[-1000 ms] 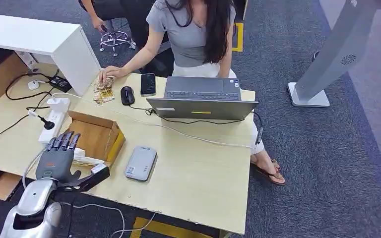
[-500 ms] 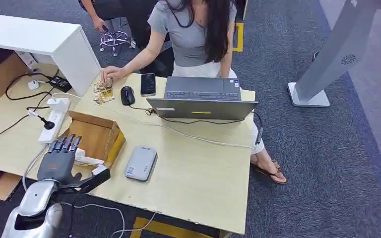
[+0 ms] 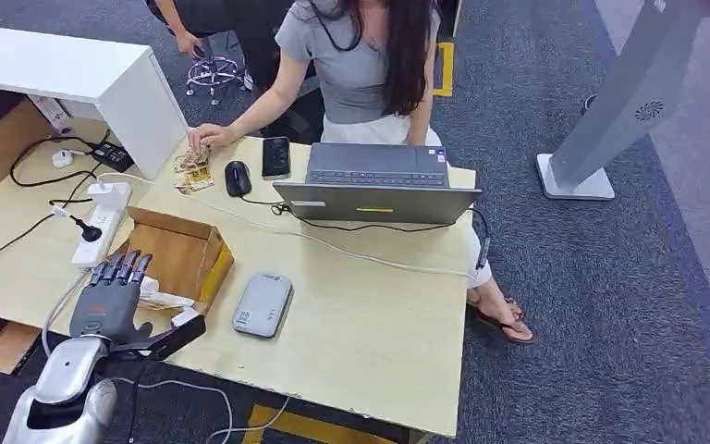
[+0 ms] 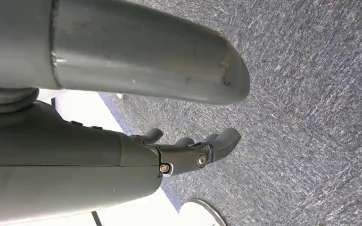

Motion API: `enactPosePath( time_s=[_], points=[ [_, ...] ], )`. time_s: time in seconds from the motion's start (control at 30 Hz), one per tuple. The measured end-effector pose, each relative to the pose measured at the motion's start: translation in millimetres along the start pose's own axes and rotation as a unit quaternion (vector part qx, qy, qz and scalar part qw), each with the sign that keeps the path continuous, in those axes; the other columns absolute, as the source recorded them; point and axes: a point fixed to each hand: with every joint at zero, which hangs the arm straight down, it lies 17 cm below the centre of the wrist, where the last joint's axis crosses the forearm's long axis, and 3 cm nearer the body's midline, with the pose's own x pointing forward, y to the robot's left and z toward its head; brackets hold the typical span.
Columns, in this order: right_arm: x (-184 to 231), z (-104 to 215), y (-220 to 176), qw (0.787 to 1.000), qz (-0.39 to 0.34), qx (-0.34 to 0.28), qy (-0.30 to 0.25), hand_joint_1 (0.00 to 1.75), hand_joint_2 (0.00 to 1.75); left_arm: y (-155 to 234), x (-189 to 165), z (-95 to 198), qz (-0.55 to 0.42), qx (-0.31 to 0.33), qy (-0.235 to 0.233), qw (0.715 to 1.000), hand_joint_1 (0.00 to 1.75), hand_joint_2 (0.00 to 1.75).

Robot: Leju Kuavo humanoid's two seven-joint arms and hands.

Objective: Pass the card to the sensor for recognition and then transmit it.

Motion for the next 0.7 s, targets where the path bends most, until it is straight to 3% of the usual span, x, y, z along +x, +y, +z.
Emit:
enactPosePath(
  time_s=[0.6,0.67,0.7],
  points=[
    [0.1,0.0,0.0,1.0,0.001,0.0,0.0,0.0,0.0,-0.7,0.2,0.1,0.0,-0.001,0.0,1.0,0.0,1.75],
    [0.8,0.0,0.0,1.0,0.002,0.0,-0.002,0.0,0.0,1.8,6.5,-0.2,0.006,0.006,-0.018,1.0,0.0,1.75],
    [1.2,0.0,0.0,1.0,0.003,0.0,-0.003,0.0,0.0,2.6,7.8,-0.3,0.006,0.009,-0.022,1.0,0.23,1.75]
  ],
)
